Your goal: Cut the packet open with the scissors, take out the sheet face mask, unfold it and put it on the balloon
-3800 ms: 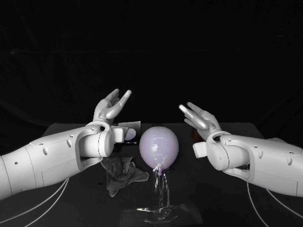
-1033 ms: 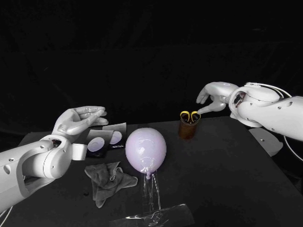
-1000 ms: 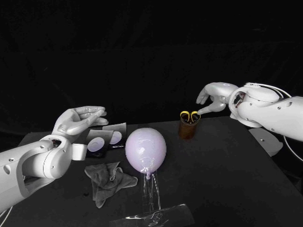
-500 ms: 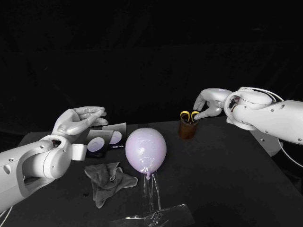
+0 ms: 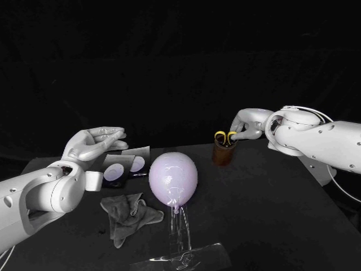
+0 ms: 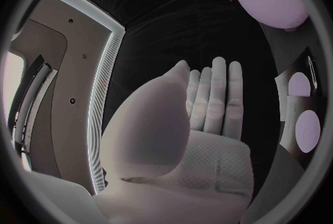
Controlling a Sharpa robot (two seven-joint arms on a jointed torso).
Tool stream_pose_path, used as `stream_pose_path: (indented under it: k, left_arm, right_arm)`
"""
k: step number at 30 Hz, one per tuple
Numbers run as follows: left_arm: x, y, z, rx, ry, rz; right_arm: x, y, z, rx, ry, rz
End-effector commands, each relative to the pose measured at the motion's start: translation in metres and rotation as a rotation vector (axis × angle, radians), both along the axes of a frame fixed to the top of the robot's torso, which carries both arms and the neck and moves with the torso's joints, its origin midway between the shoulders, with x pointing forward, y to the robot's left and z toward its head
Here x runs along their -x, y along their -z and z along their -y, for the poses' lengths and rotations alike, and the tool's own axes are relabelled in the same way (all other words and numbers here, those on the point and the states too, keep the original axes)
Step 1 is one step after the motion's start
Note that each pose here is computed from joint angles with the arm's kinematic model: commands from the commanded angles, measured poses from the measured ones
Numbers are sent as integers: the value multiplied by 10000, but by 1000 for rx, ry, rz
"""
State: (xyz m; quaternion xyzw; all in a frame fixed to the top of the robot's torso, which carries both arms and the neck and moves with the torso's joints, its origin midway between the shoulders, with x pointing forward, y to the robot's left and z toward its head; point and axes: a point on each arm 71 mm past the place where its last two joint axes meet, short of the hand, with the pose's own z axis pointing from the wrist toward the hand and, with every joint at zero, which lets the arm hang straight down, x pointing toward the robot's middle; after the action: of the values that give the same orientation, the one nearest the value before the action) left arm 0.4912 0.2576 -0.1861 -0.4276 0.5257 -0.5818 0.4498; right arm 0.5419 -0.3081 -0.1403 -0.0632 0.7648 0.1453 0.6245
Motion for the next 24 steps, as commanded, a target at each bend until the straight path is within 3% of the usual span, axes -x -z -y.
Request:
stream_pose_path:
  k: [1,14,24]
  left_arm:
    - [-3,-15,29,17,19,-1]
    - [-15,-8,33,22,22,-6]
    - [-39,3,43,28,23,-8]
  right_arm:
    - [-4,-2,8,11,3,12]
    - [9,-132,-12,-29,4,198]
    - [20,-345,6,-94,20,316]
